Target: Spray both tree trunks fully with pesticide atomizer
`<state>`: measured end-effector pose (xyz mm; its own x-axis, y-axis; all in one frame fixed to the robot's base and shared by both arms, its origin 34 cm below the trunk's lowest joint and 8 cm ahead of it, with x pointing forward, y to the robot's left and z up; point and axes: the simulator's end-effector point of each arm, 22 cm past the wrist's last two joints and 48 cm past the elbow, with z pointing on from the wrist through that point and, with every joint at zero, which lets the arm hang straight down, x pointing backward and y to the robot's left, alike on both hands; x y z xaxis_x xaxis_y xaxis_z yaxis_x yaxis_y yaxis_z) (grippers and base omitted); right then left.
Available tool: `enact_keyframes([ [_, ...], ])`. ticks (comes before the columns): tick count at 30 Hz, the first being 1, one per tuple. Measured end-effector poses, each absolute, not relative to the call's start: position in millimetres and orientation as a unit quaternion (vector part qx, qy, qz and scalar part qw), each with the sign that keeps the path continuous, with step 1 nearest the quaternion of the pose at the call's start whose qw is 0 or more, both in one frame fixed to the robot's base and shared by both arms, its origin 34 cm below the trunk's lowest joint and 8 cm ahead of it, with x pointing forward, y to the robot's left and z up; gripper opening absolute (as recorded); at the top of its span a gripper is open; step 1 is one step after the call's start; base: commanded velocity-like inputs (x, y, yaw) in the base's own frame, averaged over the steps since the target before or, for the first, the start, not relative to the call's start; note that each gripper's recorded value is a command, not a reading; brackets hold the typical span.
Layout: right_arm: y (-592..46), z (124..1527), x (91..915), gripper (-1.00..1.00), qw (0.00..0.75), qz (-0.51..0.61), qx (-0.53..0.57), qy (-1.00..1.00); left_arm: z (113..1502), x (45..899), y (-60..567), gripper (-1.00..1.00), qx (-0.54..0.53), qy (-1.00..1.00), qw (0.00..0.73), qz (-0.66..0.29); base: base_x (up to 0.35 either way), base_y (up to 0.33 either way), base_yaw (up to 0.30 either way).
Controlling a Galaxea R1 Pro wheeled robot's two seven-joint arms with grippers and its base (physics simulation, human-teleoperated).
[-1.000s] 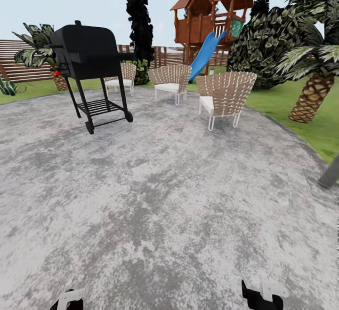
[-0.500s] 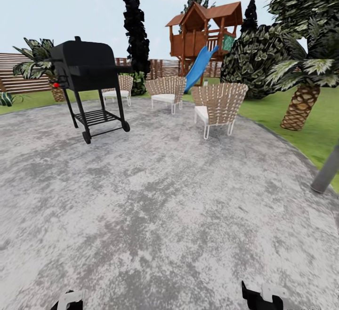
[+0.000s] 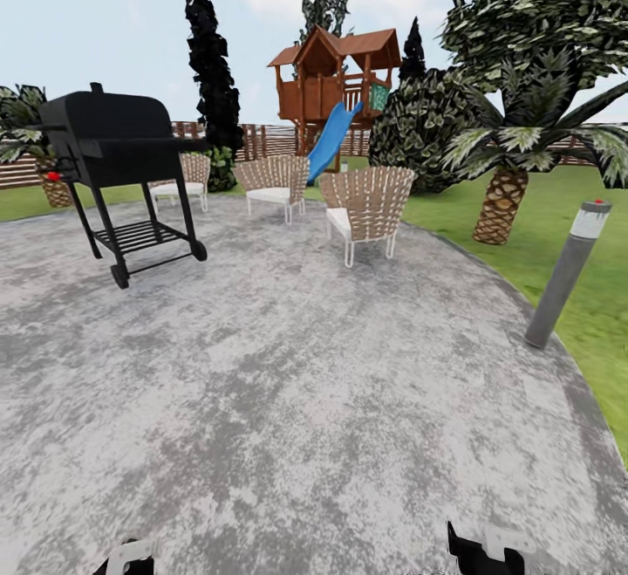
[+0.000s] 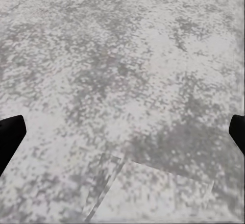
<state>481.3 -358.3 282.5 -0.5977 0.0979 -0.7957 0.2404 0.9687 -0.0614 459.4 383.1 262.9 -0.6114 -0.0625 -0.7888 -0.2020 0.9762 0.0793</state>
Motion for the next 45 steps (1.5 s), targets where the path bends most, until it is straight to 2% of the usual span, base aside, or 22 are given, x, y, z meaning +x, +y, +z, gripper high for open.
enact_keyframes([
  [45, -355, 302, 477, 1.00, 0.422, -0.079, 0.097, 0.898, 295, 468, 385, -1.00, -0.075, 0.894, 0.434, 0.081, 0.000, 0.000, -0.268],
])
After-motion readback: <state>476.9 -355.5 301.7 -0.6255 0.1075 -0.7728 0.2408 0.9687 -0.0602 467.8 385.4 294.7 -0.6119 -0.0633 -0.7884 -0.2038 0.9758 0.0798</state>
